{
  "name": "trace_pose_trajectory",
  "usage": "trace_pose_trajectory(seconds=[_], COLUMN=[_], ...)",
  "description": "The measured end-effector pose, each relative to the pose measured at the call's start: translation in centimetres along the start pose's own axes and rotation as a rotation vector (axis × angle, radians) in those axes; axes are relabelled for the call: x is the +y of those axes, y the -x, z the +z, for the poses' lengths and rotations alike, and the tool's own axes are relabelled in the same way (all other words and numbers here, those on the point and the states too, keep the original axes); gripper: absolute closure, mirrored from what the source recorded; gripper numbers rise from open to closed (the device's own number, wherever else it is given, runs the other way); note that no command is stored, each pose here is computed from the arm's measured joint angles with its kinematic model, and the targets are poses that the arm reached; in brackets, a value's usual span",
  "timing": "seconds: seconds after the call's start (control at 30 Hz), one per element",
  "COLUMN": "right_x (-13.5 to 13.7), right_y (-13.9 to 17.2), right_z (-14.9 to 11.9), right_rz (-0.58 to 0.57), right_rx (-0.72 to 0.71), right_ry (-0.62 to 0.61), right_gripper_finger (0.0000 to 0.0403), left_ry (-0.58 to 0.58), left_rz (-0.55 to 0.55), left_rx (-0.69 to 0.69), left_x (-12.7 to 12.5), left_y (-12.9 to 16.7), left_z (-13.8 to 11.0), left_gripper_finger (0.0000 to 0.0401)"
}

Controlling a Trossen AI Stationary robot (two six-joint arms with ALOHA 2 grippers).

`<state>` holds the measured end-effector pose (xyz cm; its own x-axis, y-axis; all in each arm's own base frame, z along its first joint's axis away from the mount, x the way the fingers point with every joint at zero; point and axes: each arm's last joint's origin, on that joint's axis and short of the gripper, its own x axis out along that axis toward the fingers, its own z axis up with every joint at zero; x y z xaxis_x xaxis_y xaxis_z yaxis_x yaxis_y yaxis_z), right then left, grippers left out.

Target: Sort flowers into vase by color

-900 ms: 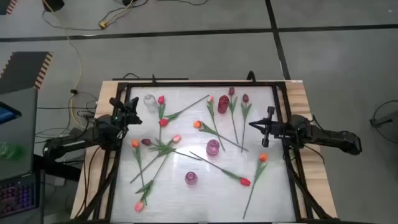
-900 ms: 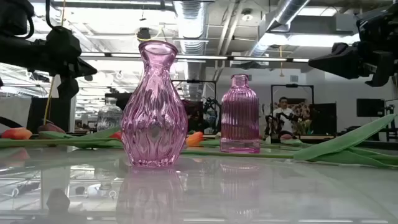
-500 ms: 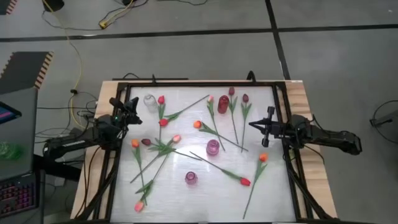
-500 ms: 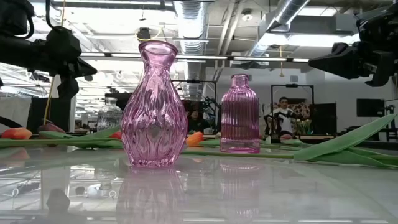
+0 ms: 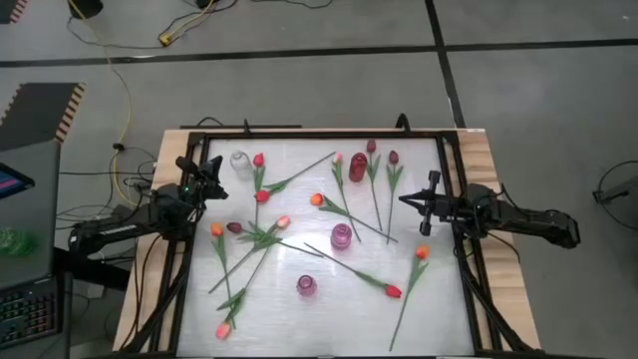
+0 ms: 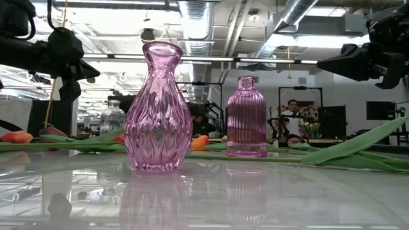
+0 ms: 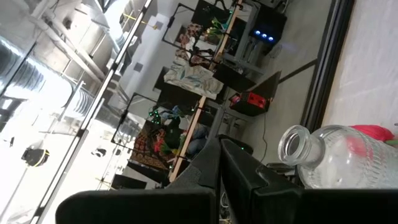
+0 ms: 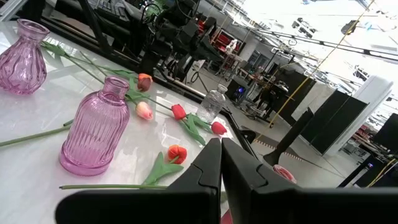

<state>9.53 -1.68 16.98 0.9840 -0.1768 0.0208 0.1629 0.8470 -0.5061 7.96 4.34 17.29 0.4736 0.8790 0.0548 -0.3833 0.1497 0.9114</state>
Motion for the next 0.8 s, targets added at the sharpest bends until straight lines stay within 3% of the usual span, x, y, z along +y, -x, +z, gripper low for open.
trace_pose_trajectory(seconds=[0.8], right_x=[0.00], right_y=[0.00], right_z=[0.01], right_rz=[0.000], right_rx=[-0.001], right_ry=[-0.014], right_gripper_finger=[0.0363], left_ry=[0.000], left_rz=[0.000], left_rx=[0.000], left_x=[0.00], left_y=[0.00], left_z=[0.00], left_gripper_finger=[0.0401])
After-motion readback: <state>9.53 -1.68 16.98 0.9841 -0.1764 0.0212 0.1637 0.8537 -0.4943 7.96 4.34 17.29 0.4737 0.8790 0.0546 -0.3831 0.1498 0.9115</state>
